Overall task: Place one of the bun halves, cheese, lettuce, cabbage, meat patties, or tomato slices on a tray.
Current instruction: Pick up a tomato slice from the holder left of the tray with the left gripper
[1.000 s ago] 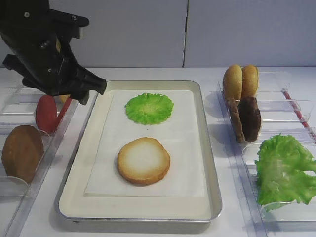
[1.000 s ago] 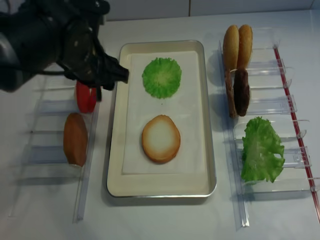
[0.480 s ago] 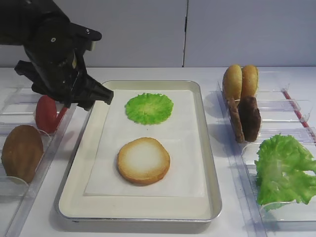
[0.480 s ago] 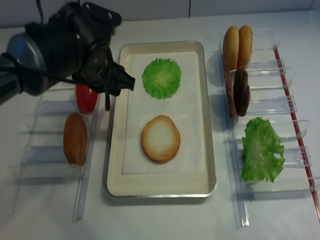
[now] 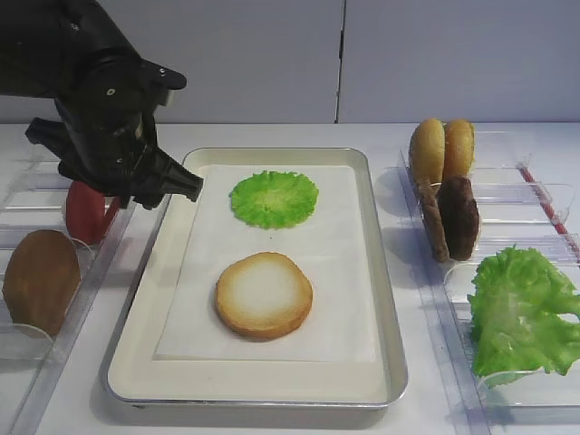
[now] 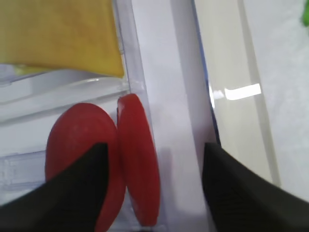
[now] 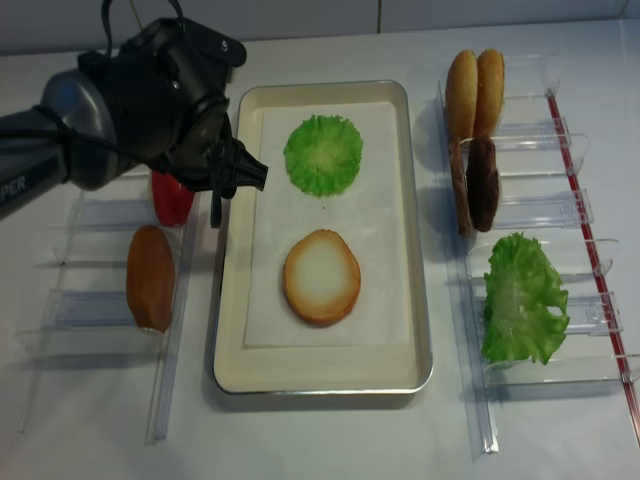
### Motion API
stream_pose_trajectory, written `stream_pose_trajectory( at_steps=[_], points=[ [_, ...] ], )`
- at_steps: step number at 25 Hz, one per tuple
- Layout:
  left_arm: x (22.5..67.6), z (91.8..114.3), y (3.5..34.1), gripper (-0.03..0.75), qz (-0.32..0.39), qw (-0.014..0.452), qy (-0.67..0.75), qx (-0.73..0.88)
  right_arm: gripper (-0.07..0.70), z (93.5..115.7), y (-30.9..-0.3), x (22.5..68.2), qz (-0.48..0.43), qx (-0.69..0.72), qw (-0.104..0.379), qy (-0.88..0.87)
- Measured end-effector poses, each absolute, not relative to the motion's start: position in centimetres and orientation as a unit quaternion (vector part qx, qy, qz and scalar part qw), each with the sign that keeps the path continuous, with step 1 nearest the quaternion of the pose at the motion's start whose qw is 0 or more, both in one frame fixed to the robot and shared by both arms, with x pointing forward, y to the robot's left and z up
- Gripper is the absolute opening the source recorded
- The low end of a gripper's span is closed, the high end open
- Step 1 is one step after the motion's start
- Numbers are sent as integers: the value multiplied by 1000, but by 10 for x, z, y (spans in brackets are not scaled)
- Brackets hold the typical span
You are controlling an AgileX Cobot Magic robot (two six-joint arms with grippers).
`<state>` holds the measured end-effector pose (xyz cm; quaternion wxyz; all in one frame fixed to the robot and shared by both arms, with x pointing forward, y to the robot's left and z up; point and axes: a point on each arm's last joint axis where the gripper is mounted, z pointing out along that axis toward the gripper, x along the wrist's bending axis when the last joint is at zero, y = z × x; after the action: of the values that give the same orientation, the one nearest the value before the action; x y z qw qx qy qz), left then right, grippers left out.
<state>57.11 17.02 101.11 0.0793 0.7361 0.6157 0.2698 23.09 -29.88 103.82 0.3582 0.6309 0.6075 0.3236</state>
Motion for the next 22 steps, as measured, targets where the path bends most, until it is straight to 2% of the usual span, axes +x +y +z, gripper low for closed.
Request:
stream_pose_trajectory(
  at_steps=[7, 17, 22],
  points=[
    [570, 1011, 171, 316, 271, 73, 620, 733, 255, 1038, -299, 231, 324, 631, 358, 607],
    [572, 1011, 172, 289, 280, 70, 614, 735, 255, 1038, -299, 231, 324, 631, 358, 607],
    [572, 1012, 173, 221, 283, 71, 618, 730, 255, 1038, -299, 231, 324, 631, 358, 607]
  ],
)
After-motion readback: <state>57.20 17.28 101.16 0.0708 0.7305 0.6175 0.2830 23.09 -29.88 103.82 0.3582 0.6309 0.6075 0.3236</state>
